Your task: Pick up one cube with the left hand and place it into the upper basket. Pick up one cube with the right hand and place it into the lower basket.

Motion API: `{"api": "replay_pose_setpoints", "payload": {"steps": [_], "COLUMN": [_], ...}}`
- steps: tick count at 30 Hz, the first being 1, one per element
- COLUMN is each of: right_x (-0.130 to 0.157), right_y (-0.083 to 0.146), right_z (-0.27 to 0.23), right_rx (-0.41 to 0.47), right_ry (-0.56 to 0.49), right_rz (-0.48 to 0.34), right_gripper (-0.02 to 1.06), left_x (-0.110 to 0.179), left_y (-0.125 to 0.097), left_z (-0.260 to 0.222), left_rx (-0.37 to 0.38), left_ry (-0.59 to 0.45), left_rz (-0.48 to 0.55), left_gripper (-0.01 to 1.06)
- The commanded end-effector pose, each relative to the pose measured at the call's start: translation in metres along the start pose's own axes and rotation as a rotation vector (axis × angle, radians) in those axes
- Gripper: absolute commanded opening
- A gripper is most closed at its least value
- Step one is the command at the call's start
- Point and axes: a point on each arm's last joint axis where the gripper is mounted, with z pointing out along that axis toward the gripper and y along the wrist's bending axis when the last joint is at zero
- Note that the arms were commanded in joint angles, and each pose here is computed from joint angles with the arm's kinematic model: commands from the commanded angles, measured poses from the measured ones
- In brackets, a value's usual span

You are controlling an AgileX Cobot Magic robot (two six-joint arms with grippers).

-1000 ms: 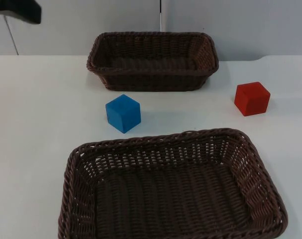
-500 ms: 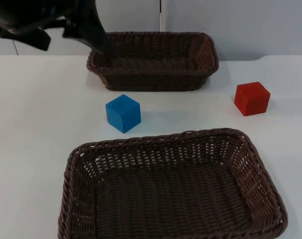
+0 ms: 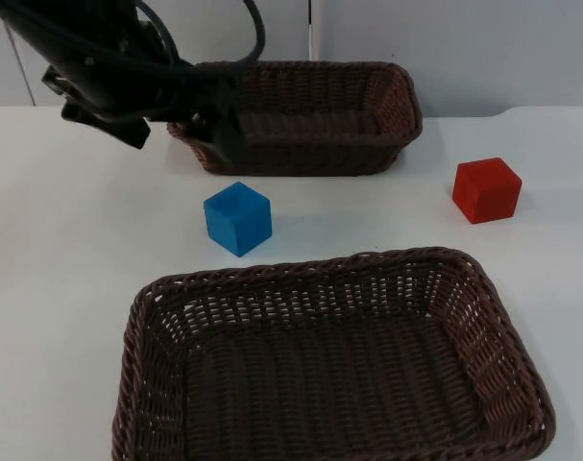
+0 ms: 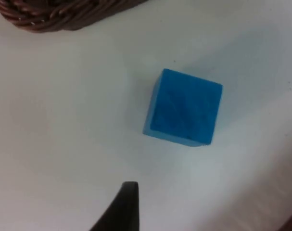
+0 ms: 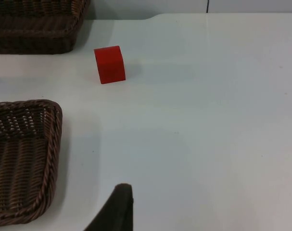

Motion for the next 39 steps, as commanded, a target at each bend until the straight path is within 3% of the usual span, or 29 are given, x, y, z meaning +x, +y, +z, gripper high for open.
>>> {"api": "replay_pose_setpoints", "payload": {"steps": [1,10,14,18,39], "right_x": [0.0,0.0,0.0,0.0,0.0], "right_y": [0.0,0.0,0.0,0.0,0.0], "right_z": [0.0,0.0,0.0,0.0,0.0], "right_rx": [0.011,0.011,0.011,0.011,0.009], "right_ry": [-0.007,-0.007,-0.007,-0.007,-0.007], "right_rz": [0.001,0.001,0.001,0.001,0.002], "right_gripper": [1.05,1.05,1.05,1.05,1.05], "left_x": [-0.003,-0.015,-0.018,-0.019,-0.004], "left_y": [-0.002,0.001,0.001,0.002,0.014], "left_z": [0.007,0.047,0.069,0.083,0.139], "left_rx": [0.004,0.015,-0.013,-0.019,-0.033], "left_ry": [0.004,0.039,0.075,0.083,0.125], "left_rz": [0.004,0.01,0.09,0.105,0.125], "left_gripper": [1.05,1.05,1.05,1.05,1.05]}}
